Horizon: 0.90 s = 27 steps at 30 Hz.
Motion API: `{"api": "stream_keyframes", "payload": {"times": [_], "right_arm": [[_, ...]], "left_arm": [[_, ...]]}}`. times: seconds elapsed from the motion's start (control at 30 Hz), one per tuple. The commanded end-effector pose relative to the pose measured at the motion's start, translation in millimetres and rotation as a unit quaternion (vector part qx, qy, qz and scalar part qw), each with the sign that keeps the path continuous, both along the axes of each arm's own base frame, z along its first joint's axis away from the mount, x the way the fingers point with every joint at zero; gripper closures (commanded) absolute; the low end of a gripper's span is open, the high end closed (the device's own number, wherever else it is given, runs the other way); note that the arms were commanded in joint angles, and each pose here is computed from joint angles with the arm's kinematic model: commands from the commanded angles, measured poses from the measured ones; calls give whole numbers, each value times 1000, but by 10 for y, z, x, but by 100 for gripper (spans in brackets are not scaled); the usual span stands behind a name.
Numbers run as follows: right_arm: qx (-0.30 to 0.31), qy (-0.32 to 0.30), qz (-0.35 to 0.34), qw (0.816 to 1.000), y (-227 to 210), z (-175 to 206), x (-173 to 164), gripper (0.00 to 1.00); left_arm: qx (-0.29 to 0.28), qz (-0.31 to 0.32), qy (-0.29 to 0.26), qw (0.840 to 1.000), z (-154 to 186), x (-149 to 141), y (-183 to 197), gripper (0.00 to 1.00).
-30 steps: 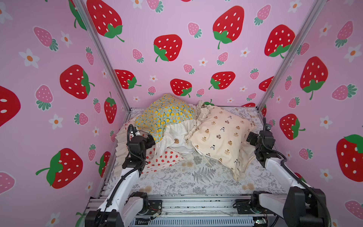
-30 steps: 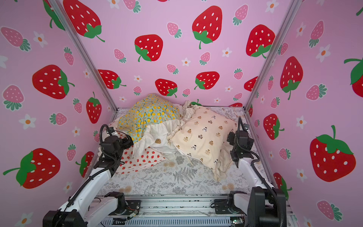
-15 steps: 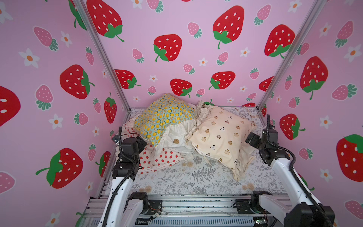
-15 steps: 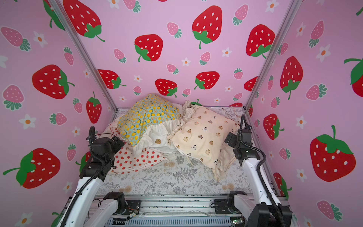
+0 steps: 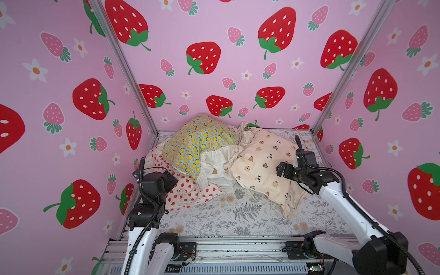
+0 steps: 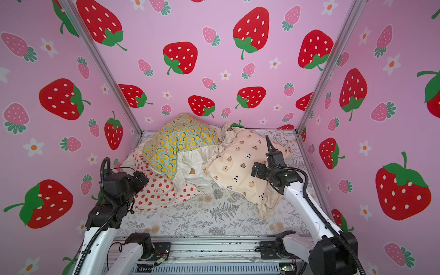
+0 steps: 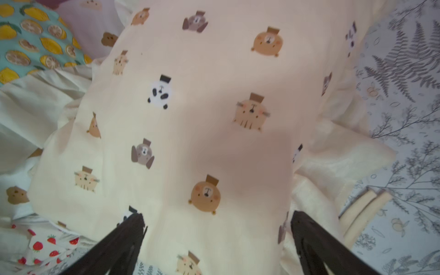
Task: Zip up pillowcases
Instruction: Adjust the pillowcase at the center of the board.
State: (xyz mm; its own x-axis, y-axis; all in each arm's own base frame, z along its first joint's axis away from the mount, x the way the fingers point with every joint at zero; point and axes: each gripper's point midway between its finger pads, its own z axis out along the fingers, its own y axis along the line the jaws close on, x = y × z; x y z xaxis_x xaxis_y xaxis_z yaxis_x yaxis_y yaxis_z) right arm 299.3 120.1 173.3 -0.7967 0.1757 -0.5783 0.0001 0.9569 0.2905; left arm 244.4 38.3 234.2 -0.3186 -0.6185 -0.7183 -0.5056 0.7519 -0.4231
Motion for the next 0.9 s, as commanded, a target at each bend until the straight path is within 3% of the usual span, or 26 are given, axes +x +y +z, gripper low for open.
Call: {"api": "stream_keyframes", "payload": {"times": [0.0,0.17,0.43,0.6,0.87], "right_arm": [[-1,42,3,999,74,-5,-265,0],[-4,60,25,998,158,16,-573,0],[-7,94,31,995,102,32,-1020,0],[48,110,50,992,354,-42,-1179,0],[83,120,77,986,822,-299,-1227,0]], "left_arm": [[-21,-114,-12,993,184,127,-456,1],[-8,-211,-8,978,268,166,-956,1],[-32,-350,-15,936,250,186,-1794,3],[-15,-408,-7,913,138,173,-2172,2],[-3,-466,-3,885,-66,157,-2652,1]]}}
